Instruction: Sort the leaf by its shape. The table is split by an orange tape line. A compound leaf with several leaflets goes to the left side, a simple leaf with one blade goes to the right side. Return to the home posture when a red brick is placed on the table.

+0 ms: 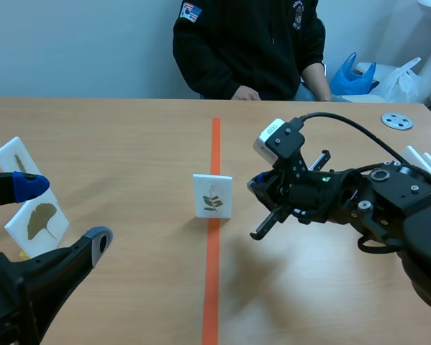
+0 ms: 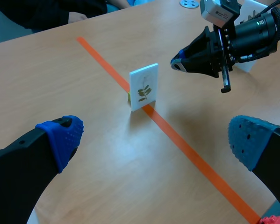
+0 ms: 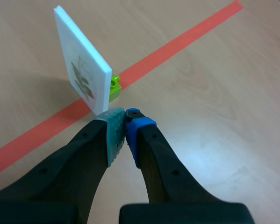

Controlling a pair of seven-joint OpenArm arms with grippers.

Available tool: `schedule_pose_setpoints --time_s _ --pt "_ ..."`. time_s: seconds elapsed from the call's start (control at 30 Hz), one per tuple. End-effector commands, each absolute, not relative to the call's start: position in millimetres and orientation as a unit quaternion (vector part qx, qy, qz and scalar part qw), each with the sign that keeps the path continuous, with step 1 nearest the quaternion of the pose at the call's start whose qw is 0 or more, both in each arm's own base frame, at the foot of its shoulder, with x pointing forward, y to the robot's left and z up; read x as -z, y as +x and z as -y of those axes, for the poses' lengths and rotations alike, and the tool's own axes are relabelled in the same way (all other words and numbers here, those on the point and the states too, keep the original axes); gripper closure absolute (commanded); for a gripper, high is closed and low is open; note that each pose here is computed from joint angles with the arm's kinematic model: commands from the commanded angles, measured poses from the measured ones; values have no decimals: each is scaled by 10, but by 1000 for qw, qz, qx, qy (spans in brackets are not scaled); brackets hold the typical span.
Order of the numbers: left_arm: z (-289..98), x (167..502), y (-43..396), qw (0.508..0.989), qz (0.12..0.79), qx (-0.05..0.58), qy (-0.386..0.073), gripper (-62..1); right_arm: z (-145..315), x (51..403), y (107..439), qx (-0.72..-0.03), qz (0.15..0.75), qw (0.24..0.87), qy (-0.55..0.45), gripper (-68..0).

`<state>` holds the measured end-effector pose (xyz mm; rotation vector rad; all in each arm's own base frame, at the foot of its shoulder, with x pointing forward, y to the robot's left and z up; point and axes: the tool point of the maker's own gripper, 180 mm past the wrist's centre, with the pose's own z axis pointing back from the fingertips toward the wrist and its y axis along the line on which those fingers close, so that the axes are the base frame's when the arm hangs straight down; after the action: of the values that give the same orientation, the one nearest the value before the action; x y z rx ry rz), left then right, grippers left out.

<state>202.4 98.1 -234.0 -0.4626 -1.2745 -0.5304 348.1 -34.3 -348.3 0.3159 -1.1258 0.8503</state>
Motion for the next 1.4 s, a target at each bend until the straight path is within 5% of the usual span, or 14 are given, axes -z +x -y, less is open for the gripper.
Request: schedule_pose_setpoints --time_s 0.0,1.03,1.37 --pt "-955 2237 2052 735 597 240 -215 -623 403 3262 3575 -390 540 733 135 -14" --pt "-960 2277 2045 741 588 243 -213 -623 1644 2311 2799 -272 591 757 52 -15" --pt "-960 2277 2045 741 588 243 -213 -623 2282 2187 2626 -125 599 791 11 -15"
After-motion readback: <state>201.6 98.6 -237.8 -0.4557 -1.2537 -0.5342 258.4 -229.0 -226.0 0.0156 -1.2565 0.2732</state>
